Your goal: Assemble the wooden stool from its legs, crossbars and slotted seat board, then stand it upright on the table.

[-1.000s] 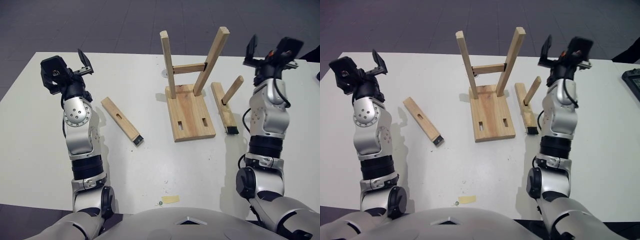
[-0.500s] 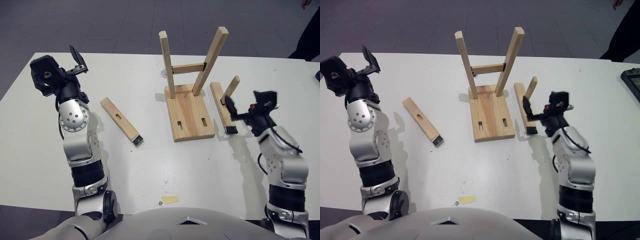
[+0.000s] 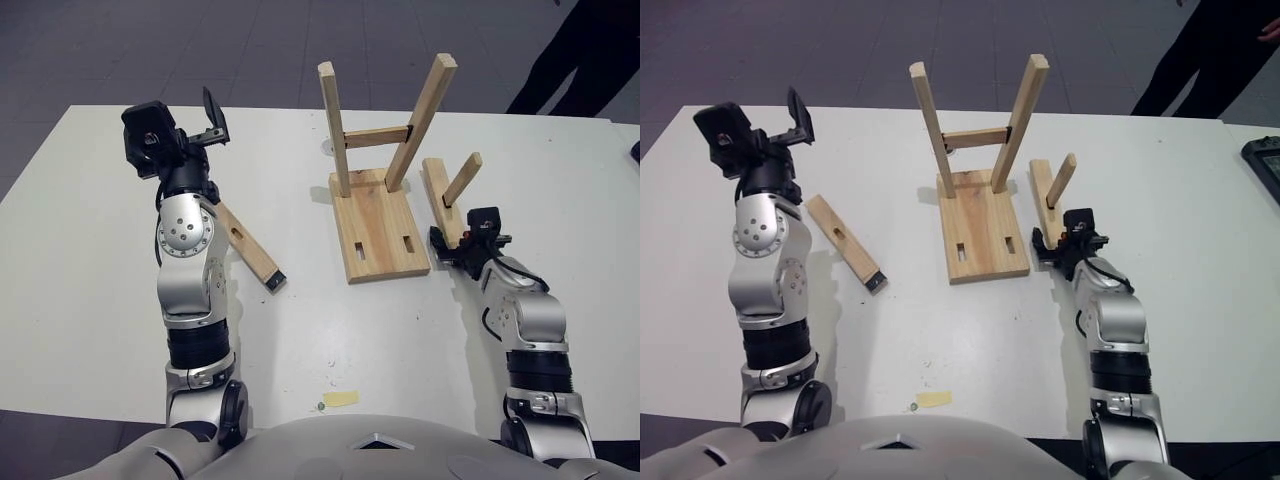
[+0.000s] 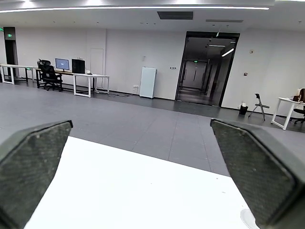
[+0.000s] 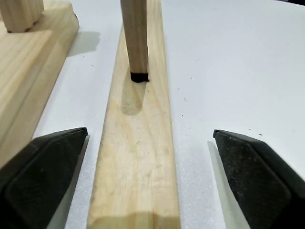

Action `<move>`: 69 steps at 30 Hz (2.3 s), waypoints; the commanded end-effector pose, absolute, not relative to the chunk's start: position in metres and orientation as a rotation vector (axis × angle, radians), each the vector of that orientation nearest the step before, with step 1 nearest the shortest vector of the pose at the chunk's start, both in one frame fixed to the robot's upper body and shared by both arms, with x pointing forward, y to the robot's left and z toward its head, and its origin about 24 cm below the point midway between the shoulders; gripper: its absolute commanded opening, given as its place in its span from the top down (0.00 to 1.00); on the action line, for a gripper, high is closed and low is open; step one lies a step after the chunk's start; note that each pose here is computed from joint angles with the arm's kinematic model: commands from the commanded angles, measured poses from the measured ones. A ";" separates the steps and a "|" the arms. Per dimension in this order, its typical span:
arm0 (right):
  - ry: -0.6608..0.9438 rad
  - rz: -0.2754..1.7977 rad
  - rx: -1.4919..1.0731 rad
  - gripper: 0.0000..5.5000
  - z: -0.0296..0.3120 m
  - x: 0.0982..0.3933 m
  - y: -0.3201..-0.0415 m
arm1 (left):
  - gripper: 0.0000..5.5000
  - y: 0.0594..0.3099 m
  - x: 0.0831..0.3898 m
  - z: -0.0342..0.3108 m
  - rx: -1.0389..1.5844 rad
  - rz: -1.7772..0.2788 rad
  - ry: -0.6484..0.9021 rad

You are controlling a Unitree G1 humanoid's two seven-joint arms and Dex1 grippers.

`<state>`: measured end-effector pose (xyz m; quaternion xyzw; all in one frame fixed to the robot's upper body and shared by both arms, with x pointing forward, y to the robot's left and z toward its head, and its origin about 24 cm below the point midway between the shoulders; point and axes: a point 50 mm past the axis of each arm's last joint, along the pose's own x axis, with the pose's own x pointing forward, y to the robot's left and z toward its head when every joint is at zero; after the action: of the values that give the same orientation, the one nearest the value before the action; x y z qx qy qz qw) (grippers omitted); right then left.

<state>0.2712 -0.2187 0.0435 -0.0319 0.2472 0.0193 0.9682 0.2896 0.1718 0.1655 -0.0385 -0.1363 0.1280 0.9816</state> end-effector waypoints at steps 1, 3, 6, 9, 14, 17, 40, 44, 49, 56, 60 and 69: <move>0.641 0.052 -0.091 0.27 0.032 0.267 -0.216 | 0.02 0.171 0.291 0.172 -0.101 0.243 -0.269; 0.663 0.071 -0.080 0.33 0.035 0.269 -0.212 | 0.02 0.172 0.291 0.174 -0.106 0.239 -0.265; 0.697 0.051 -0.047 0.41 0.041 0.274 -0.213 | 0.02 0.171 0.292 0.176 -0.106 0.233 -0.261; 0.723 0.044 -0.032 0.52 0.049 0.278 -0.214 | 0.02 0.172 0.293 0.176 -0.115 0.234 -0.254; 0.753 0.015 -0.047 0.62 0.058 0.281 -0.215 | 0.02 0.173 0.294 0.176 -0.120 0.244 -0.245; 0.708 -0.009 -0.053 0.62 0.065 0.284 -0.218 | 0.02 0.173 0.295 0.176 -0.116 0.239 -0.237; -0.462 0.827 -0.057 0.62 0.226 0.263 -0.163 | 0.02 0.115 0.235 0.293 -0.720 -0.981 -0.511; -0.439 0.914 -0.064 0.62 0.218 0.255 -0.151 | 0.02 0.096 0.249 0.290 -0.779 -0.969 -0.376; -0.411 0.948 -0.103 0.62 0.207 0.251 -0.144 | 0.02 0.094 0.262 0.284 -0.828 -0.891 -0.298; -0.395 0.923 -0.154 0.62 0.199 0.252 -0.143 | 0.18 0.094 0.275 0.267 -0.875 -0.803 -0.149; -0.385 0.900 -0.185 0.62 0.195 0.255 -0.143 | 0.30 0.094 0.274 0.265 -0.877 -0.808 -0.131; -0.370 0.867 -0.230 0.62 0.189 0.260 -0.144 | 0.58 0.093 0.272 0.262 -0.861 -0.815 -0.122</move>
<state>0.2588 -0.1430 0.1886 -0.0981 -0.1767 0.4226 0.8835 0.2730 0.0924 0.2640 -0.4148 -0.0614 -0.3838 0.8227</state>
